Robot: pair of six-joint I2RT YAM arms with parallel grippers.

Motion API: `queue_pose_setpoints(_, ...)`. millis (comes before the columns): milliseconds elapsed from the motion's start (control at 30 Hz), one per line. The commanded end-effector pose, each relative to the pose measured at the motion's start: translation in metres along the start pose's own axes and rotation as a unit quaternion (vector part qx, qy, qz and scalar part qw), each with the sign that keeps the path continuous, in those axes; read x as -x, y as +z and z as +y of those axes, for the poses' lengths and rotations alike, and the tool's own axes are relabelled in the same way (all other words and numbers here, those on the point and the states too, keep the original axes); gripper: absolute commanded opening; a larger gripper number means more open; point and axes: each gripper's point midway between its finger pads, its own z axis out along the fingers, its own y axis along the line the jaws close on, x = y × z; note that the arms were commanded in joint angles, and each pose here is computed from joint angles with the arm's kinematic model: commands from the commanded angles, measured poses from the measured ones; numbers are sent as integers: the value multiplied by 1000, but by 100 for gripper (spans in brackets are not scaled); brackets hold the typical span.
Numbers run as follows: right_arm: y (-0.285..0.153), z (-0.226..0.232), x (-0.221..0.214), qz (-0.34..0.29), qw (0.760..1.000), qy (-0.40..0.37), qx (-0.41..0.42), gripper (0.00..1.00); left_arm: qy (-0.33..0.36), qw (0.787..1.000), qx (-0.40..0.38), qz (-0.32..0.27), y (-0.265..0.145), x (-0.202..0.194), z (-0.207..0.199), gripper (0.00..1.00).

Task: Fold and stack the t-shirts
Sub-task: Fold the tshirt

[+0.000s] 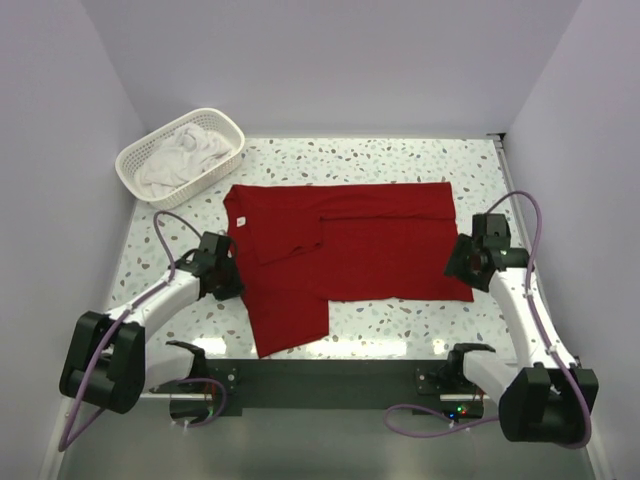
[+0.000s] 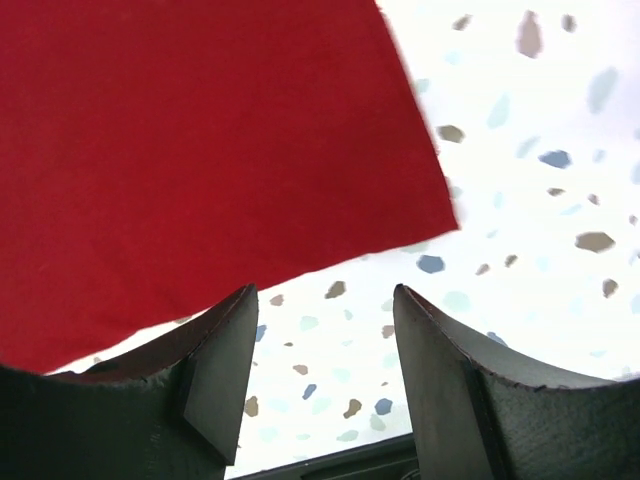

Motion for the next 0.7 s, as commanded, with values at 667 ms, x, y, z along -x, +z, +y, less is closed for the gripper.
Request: queue_pose_setpoints(667, 57, -55, -26, 100, 973, 194, -80, 53, -10, 998, -2, -62, -14, 13, 3, 0)
